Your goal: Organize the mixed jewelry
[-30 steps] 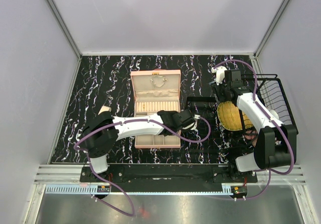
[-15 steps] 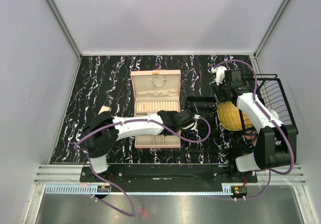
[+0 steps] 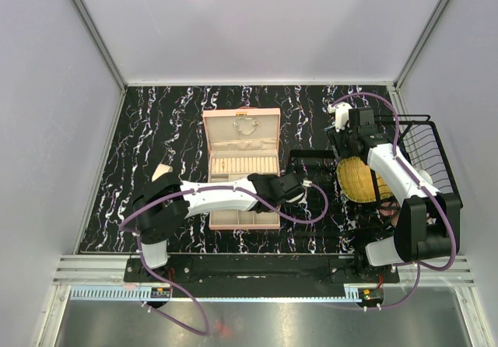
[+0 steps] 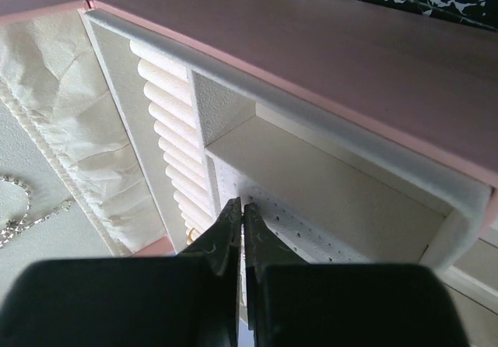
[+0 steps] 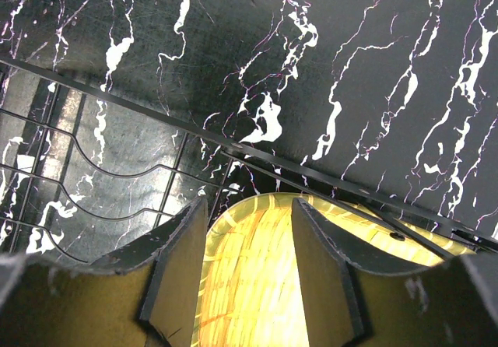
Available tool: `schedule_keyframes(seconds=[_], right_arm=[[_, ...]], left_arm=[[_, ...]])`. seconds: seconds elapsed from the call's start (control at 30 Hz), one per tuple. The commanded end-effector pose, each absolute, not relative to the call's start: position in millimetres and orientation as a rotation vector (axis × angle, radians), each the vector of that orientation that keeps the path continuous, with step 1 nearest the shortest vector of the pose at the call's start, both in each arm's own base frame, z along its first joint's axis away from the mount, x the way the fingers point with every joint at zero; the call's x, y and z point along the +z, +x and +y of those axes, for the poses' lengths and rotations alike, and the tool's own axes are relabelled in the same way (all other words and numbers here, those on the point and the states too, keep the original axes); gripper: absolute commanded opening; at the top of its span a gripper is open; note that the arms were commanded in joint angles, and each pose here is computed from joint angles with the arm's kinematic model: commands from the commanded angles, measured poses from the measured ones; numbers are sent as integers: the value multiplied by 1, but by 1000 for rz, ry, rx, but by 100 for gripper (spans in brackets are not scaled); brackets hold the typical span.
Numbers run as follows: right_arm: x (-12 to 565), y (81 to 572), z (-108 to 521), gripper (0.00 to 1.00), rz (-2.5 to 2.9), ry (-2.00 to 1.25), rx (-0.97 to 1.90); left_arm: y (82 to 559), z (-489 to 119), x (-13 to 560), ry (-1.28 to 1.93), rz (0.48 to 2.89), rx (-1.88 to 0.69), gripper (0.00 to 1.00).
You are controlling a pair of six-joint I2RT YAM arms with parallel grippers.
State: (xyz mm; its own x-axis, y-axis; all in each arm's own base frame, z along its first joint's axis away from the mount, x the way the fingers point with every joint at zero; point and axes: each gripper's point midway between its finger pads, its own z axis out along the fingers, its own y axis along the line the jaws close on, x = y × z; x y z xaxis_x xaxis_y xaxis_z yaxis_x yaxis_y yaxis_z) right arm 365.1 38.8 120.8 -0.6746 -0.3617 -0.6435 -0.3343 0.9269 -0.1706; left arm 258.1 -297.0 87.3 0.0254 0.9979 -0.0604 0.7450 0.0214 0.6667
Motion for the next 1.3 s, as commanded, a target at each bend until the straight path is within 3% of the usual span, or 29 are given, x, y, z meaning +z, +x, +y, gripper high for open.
schedule_keyframes(seconds=[0.0, 0.37, 0.63, 0.9, 1.27], right_arm=[[140, 375, 38, 54, 2313, -458, -38], [140, 375, 37, 54, 2312, -459, -39], [141, 375, 37, 54, 2312, -456, -42], [141, 376, 36, 54, 2313, -452, -44], [140, 375, 37, 54, 2316, -451, -36]], left_arm=[[256, -300, 82, 1764, 1793, 619, 0], [250, -298, 78, 1791, 1789, 624, 4], [247, -303, 90, 1780, 1791, 576, 25], [248, -304, 100, 1771, 1783, 571, 28], [257, -316, 159, 1623, 1740, 486, 35]])
